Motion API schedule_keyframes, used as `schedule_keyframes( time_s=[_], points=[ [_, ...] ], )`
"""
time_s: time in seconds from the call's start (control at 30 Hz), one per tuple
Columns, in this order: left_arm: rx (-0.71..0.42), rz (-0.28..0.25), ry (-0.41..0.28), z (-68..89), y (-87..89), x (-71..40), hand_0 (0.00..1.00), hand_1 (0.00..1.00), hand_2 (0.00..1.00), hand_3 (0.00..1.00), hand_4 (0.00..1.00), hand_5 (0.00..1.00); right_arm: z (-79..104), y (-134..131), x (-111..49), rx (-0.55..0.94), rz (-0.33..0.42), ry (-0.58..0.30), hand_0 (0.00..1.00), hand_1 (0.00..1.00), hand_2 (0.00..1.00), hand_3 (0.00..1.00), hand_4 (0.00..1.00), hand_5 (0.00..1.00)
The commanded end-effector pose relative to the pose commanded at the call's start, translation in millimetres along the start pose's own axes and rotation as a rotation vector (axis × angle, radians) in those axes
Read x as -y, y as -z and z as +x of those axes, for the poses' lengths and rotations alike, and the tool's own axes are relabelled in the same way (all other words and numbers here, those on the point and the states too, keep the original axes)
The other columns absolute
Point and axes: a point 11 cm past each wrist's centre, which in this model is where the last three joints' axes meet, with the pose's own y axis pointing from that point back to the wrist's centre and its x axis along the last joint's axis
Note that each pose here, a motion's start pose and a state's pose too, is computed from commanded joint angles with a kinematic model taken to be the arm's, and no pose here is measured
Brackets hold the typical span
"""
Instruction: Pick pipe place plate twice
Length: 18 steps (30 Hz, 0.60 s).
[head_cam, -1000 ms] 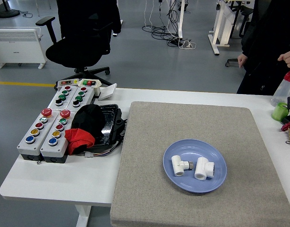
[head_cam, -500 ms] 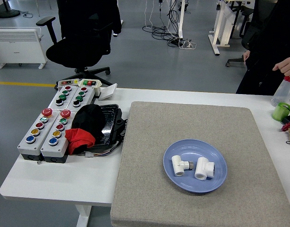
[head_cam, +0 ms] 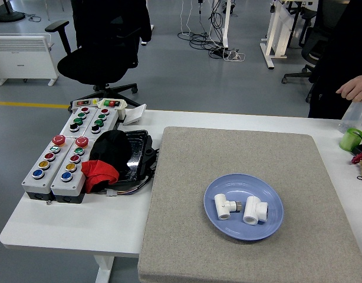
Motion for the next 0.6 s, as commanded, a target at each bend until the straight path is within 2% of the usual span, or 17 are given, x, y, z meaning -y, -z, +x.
schedule_keyframes(
  time_s=[0.6],
  points=[
    [0.006,0.011,0.004,-2.6,6.8,2.2,0.655,0.63,0.636,0.563,0.397,0.998,3.5,-4.6,-1.1,-0.001,-0.02,-0.008,0.819,0.769,0.849,0.808,0.439,0.431]
  ],
)
